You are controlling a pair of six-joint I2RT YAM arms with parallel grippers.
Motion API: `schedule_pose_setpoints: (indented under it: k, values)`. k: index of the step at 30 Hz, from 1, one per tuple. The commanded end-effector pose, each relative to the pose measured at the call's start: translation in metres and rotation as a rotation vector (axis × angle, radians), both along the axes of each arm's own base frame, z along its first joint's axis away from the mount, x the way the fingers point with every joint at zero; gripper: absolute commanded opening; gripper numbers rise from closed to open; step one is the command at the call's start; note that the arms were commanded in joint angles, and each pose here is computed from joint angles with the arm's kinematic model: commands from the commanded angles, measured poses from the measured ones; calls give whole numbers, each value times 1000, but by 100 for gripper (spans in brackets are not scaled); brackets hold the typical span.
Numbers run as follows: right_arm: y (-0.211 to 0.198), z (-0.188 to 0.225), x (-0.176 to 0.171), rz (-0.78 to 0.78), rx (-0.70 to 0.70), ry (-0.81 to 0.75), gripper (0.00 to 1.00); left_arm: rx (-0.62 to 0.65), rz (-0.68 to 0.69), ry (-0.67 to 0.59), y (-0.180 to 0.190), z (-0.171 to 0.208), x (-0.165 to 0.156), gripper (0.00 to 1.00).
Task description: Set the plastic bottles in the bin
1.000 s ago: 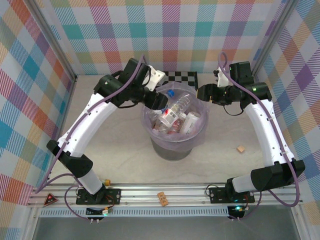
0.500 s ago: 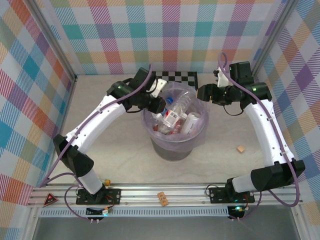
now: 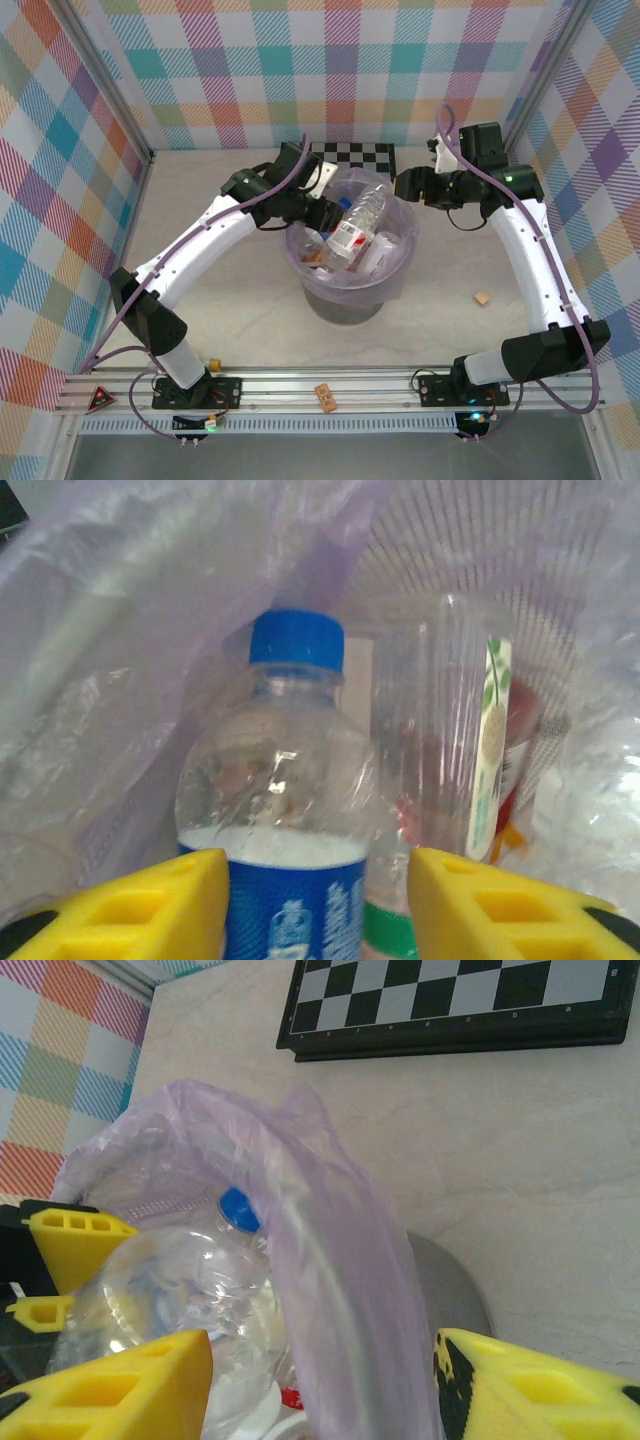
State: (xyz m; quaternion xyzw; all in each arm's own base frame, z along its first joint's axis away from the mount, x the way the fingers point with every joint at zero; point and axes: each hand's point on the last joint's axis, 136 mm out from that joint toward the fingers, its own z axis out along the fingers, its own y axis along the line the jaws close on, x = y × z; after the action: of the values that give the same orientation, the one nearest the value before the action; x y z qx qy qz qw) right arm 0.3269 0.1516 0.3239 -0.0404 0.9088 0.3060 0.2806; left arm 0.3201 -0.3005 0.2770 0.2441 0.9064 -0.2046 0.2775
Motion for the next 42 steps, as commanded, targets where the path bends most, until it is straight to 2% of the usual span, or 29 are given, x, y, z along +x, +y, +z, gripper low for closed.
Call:
schedule_pose_setpoints:
  k: [1, 8, 16, 20, 23, 30, 38, 42]
  values:
    - [3, 8, -6, 18, 14, -19, 61, -64, 14, -105, 2, 46, 2, 56]
    - [3, 13, -5, 21, 11, -34, 61, -76, 57, -192, 15, 83, 4, 62]
    - [3, 13, -4, 24, 11, -34, 61, -58, 109, -245, 36, 100, -1, 64]
    - [4, 13, -3, 26, 10, -37, 61, -18, 197, -231, 63, 99, -2, 65]
    - [3, 13, -3, 24, 7, -38, 61, 9, 319, -197, 101, 97, -4, 66]
    - [6, 9, 2, 38, 12, -34, 61, 44, 592, -55, 194, 59, -22, 67]
    - [7, 13, 4, 47, 9, -45, 61, 69, 823, 148, 251, -16, -55, 70]
    - [7, 15, 8, 50, 2, -51, 61, 86, 1024, 307, 276, -62, -90, 72]
